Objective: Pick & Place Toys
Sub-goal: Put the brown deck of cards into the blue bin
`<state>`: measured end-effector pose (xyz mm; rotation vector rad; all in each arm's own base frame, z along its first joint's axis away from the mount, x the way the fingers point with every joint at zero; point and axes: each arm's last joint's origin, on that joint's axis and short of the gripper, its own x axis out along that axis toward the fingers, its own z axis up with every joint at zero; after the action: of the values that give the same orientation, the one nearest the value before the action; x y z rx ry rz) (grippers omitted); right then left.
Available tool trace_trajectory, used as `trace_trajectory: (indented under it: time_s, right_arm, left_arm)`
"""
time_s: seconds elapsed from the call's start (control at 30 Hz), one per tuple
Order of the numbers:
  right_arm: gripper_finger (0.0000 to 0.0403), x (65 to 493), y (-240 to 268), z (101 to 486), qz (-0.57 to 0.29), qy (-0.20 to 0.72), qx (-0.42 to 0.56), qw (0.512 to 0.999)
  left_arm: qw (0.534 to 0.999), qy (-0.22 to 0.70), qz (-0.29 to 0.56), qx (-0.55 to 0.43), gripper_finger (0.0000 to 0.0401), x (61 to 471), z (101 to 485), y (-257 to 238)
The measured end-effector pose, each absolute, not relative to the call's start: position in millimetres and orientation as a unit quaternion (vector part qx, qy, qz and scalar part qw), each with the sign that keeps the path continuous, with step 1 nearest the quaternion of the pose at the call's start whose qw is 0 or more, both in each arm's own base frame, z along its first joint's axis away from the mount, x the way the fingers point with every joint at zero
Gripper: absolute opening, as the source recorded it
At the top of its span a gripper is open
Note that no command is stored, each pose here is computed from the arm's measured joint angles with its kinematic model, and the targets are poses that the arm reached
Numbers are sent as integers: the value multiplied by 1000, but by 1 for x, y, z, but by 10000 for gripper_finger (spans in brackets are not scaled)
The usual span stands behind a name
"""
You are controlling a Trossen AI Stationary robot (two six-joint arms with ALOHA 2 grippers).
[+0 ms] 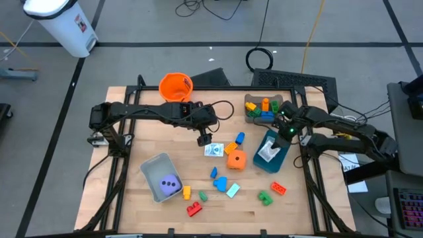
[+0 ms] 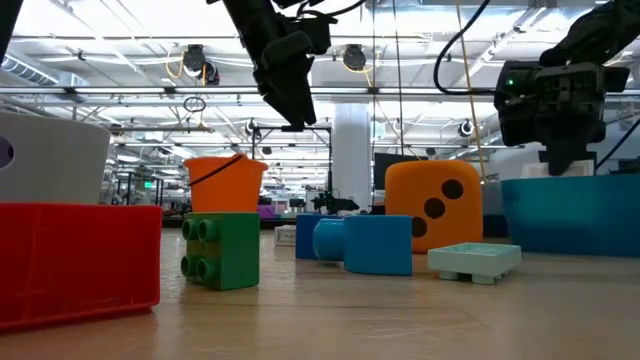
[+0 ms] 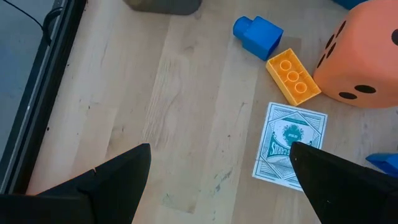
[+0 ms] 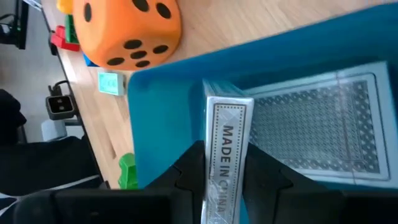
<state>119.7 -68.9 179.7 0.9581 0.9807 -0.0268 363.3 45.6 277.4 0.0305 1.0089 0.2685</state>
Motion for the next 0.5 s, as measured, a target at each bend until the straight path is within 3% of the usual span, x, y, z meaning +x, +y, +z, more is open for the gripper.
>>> trace_trajectory:
  time_s: [0.3, 0.5]
  right_arm:
    - [75, 120, -69, 179, -12, 453, 441, 775]
    - [111, 122, -71, 180, -10, 443, 434, 785]
  left_arm:
    - [868, 480, 128, 15, 392, 364, 278, 46]
    - [871, 474, 128, 15, 392, 365, 278, 46]
